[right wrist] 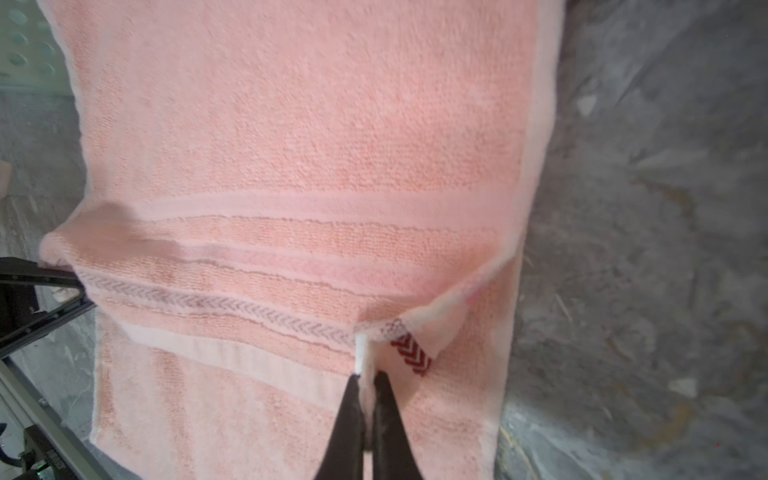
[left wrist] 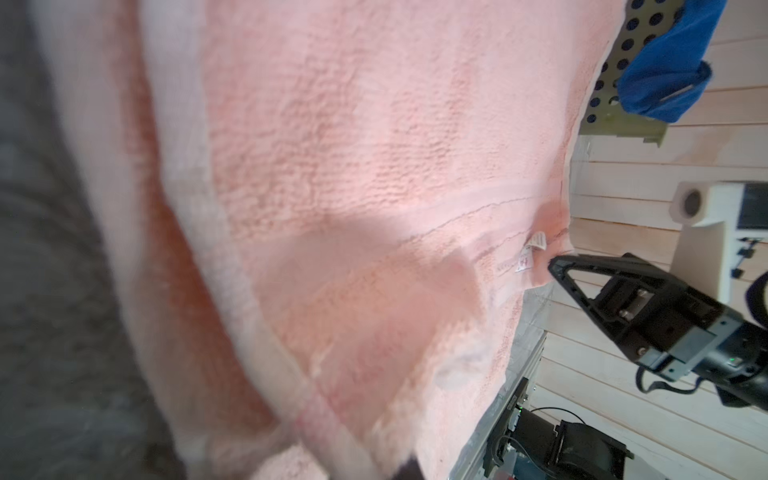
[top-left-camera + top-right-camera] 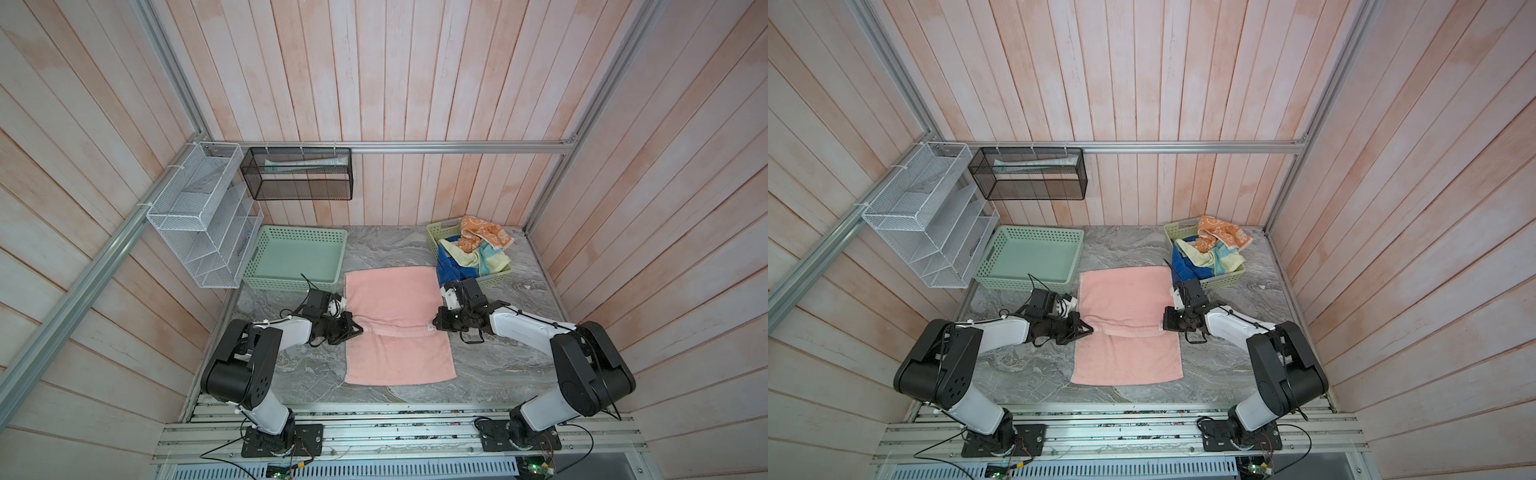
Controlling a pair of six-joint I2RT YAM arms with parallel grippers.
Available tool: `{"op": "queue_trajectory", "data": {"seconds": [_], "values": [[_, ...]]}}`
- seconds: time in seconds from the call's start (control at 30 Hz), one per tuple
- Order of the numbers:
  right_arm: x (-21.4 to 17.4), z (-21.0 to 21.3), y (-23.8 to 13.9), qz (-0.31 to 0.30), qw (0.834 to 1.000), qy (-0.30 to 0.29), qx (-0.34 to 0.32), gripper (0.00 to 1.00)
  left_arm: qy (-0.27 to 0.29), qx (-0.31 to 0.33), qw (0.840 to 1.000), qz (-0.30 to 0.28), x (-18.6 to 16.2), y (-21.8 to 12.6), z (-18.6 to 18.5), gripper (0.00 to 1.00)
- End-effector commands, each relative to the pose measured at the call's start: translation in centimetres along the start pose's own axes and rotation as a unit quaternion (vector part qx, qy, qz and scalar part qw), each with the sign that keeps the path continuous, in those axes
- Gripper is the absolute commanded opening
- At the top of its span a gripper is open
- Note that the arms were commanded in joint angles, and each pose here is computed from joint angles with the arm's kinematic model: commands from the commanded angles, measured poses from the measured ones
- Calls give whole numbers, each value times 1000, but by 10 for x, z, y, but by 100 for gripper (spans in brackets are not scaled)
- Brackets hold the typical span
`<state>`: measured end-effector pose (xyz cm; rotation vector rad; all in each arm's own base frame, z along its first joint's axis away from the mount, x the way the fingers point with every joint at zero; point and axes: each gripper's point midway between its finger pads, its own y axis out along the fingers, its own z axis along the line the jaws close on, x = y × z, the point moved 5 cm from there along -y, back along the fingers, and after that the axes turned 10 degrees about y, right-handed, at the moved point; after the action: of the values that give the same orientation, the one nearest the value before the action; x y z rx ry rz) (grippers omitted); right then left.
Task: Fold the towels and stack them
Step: 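Carry the held far edge over toward the near edge with both grippers, then lower the folded edge onto the towel's near edge with both grippers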
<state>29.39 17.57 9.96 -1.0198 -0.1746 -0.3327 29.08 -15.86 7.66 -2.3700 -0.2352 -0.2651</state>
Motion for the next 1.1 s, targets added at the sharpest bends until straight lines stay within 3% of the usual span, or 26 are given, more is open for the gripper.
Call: {"op": "queue_trajectory", "data": {"seconds": [0.0,0.2,0.33,0.43,0.6,0.87,0.97,1.07], "values": [[18,16,-25,-32,999,-27,-2,0,40,16,999,-13,18,-18,-19,0],[-7,11,-53,-34,999,6,8,0,43,6,999,-11,-4,-42,-40,0],[-51,-20,-38,-21,997,70,25,0,3,-14,1000,1,-43,-33,-22,0],[-68,-30,-25,7,996,83,28,0,-17,-11,1000,20,-62,-24,-6,0],[-60,-25,-26,16,998,61,11,0,-7,1,1000,17,-56,-25,-7,0],[-40,4,-80,-18,999,36,14,0,34,14,999,-6,-33,-67,-50,0],[-60,-8,-87,-21,998,63,19,0,16,10,1000,2,-57,-72,-45,0],[-93,-30,-68,2,993,114,41,0,-41,-19,999,23,-97,-56,-21,0]]}}
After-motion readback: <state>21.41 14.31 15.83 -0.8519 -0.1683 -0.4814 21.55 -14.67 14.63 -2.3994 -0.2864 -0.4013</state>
